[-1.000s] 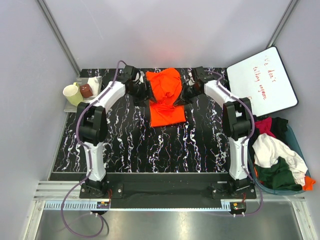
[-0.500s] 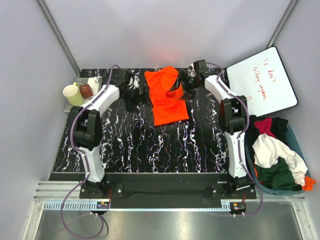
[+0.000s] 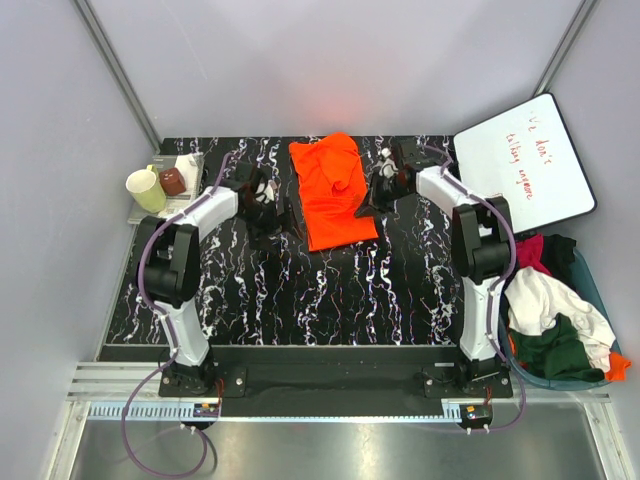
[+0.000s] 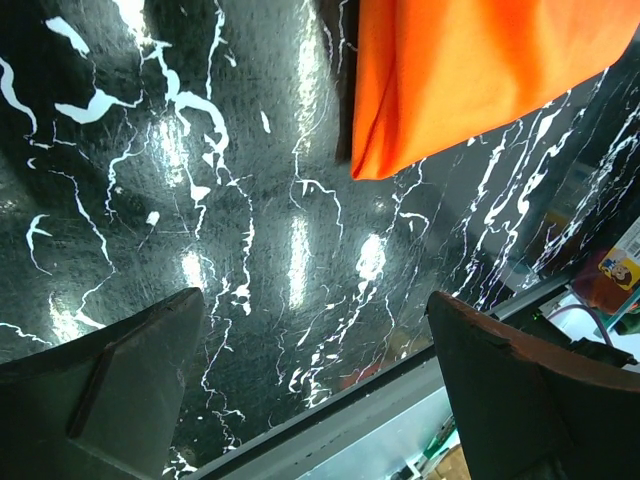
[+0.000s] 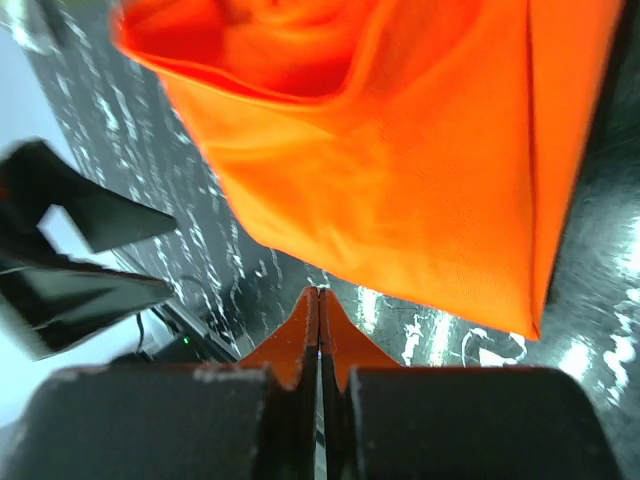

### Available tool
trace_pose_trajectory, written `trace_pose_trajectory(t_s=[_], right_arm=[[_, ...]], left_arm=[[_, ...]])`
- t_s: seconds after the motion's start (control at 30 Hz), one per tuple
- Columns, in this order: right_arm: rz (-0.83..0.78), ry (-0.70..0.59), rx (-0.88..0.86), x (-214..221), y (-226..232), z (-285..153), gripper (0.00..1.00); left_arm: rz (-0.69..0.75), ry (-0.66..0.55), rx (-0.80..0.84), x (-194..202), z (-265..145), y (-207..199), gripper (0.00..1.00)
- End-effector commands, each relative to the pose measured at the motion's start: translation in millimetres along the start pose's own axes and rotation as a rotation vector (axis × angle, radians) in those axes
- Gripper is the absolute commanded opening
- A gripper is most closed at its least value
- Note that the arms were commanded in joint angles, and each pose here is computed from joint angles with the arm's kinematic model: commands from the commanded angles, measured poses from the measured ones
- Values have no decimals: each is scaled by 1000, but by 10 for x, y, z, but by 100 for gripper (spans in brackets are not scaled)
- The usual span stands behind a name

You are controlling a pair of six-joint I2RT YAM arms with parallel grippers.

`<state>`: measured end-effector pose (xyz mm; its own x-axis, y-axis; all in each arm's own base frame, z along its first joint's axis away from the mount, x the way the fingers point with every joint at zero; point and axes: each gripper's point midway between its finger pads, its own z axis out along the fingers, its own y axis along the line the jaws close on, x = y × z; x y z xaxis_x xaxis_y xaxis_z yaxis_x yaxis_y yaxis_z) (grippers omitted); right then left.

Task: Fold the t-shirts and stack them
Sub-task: Fold the tshirt

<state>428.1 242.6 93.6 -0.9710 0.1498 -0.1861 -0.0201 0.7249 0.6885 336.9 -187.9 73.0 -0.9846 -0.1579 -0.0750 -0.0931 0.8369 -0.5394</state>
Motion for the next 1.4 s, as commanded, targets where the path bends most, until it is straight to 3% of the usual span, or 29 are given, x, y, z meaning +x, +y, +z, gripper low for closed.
trace_pose_trajectory(t_s=[0.0,0.43,0.67,0.83,0.93,1.0,1.1,1.17,1.37], right_arm=[[-32,64,-37,151,57,248,0],[-1,-15,-109,-588,198,755,0],[75,-32,-29,-672,-156,980,0],[57,-58,3,-697,-182,887,0],[-22,-120,-4,-808,48,588,0],[-54,-169,-15,-871,239,280,7],[-56,-221,20,-857,225,-94,34],[-17,-214,58,-747,20,-252,46],[94,-117,156,-284,-618,-212,57]], left_arm=[[47,-83,53,-117,-190,-199,99],[24,-71,7,-2,-170,-66,99],[26,-70,18,-63,-136,-123,99],[38,-70,46,-180,-54,-273,99],[23,-74,78,-272,47,-380,99],[17,-89,115,-361,109,-461,99],[-16,-71,142,-416,296,-519,98],[-25,-59,121,-430,437,-514,97],[-54,-47,77,-410,676,-470,93]])
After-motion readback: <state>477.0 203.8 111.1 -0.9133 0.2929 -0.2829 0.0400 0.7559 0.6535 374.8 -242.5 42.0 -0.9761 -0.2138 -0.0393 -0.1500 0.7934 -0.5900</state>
